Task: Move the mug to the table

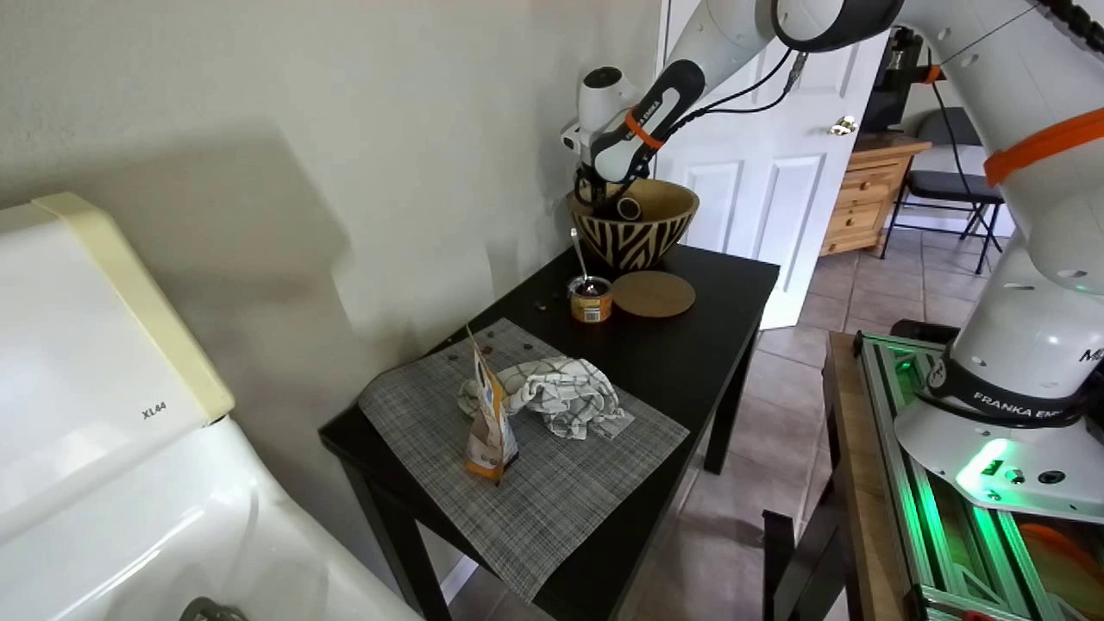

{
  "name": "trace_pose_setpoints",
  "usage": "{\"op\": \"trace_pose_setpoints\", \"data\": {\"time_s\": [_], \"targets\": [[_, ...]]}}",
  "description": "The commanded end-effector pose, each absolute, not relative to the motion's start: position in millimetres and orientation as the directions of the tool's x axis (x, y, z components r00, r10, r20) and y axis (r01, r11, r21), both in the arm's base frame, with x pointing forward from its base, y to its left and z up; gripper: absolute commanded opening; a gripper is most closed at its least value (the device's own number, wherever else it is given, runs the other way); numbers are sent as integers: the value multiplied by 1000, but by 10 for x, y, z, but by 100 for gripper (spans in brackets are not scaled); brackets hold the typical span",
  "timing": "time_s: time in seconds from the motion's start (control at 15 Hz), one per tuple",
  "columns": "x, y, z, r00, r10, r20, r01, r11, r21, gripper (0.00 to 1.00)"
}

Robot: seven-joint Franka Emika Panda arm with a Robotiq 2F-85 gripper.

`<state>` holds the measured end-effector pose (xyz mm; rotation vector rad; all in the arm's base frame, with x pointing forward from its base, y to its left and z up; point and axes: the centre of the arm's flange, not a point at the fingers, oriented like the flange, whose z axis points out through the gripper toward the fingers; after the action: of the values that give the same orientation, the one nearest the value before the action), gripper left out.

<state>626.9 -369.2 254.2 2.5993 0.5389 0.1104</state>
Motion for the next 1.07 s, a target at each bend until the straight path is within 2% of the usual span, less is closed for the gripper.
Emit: {"op": "trace_pose_setpoints", "data": {"time_s": [0.0, 0.07, 0.2, 0.27, 0.53, 1.0], "targets": [[6313, -3762, 2455, 922, 377, -94, 378, -818, 434, 65], [6293, -3753, 2475, 923, 368, -115, 380, -818, 433, 55], [6282, -3734, 2519, 924, 359, -132, 380, -819, 430, 44], [6290, -3729, 2560, 925, 357, -132, 378, -817, 436, 33], [6269, -3659, 2622, 928, 342, -145, 371, -817, 442, 3], [6108, -3571, 2870, 932, 345, -114, 359, -824, 440, 6]]}}
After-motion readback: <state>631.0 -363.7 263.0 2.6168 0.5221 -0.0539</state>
